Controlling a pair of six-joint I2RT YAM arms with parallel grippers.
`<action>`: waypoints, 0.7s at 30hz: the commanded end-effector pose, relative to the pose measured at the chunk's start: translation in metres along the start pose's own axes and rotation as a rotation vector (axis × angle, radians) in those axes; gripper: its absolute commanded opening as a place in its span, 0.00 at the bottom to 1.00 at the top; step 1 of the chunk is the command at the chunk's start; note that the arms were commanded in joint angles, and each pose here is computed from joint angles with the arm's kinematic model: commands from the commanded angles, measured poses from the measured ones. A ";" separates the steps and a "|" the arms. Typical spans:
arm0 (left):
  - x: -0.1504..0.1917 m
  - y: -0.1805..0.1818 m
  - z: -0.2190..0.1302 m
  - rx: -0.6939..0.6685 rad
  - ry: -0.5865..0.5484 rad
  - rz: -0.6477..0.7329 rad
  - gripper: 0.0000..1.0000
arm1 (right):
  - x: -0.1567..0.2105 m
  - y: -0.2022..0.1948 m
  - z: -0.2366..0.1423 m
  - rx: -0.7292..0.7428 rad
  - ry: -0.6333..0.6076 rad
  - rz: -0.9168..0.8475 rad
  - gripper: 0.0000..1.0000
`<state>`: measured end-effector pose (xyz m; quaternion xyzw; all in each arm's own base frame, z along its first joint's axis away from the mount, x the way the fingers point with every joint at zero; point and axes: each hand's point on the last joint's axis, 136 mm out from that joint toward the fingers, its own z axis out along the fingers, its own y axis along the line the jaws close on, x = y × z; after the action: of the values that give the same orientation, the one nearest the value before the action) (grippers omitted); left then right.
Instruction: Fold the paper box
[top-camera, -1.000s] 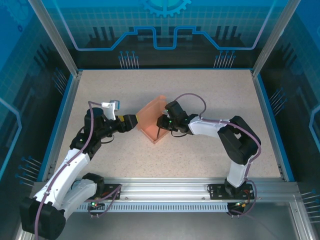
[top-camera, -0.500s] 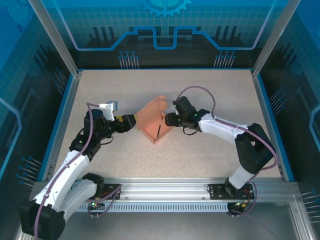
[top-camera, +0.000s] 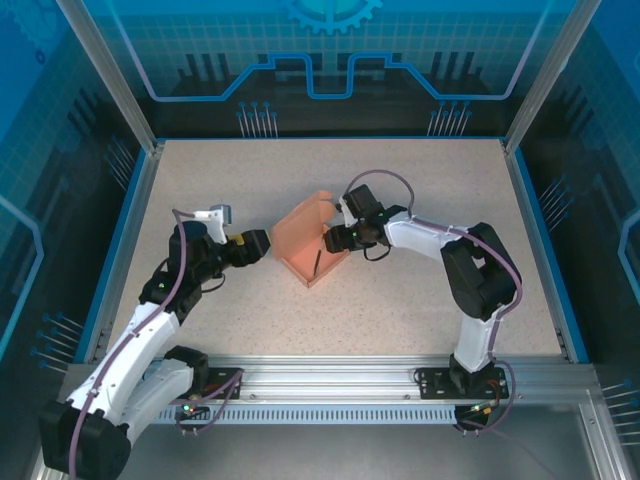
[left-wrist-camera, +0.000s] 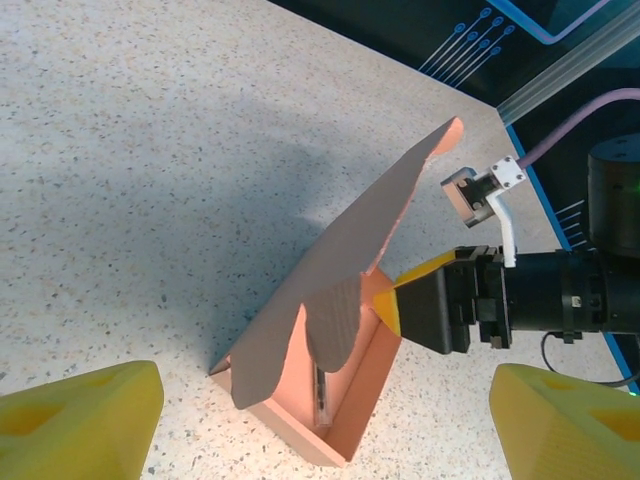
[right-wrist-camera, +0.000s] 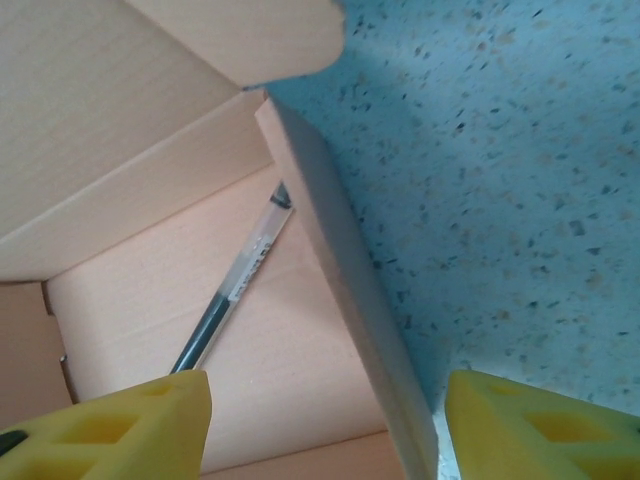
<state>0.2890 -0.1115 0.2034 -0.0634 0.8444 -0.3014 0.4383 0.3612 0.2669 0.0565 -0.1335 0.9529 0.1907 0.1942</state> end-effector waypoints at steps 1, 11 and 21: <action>0.003 0.015 -0.001 -0.049 -0.015 -0.040 0.86 | 0.009 0.008 -0.002 -0.064 0.040 -0.007 0.64; 0.007 0.028 0.005 -0.062 -0.042 -0.099 0.86 | 0.046 0.029 -0.014 -0.152 0.063 0.025 0.63; 0.011 0.023 0.008 -0.023 -0.023 -0.038 0.86 | -0.001 -0.003 -0.063 0.006 -0.145 -0.141 0.65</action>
<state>0.2900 -0.0979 0.1731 -0.1067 0.8485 -0.2932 0.4275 0.3209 0.2530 0.0818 -0.1597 0.9393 0.2137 0.2158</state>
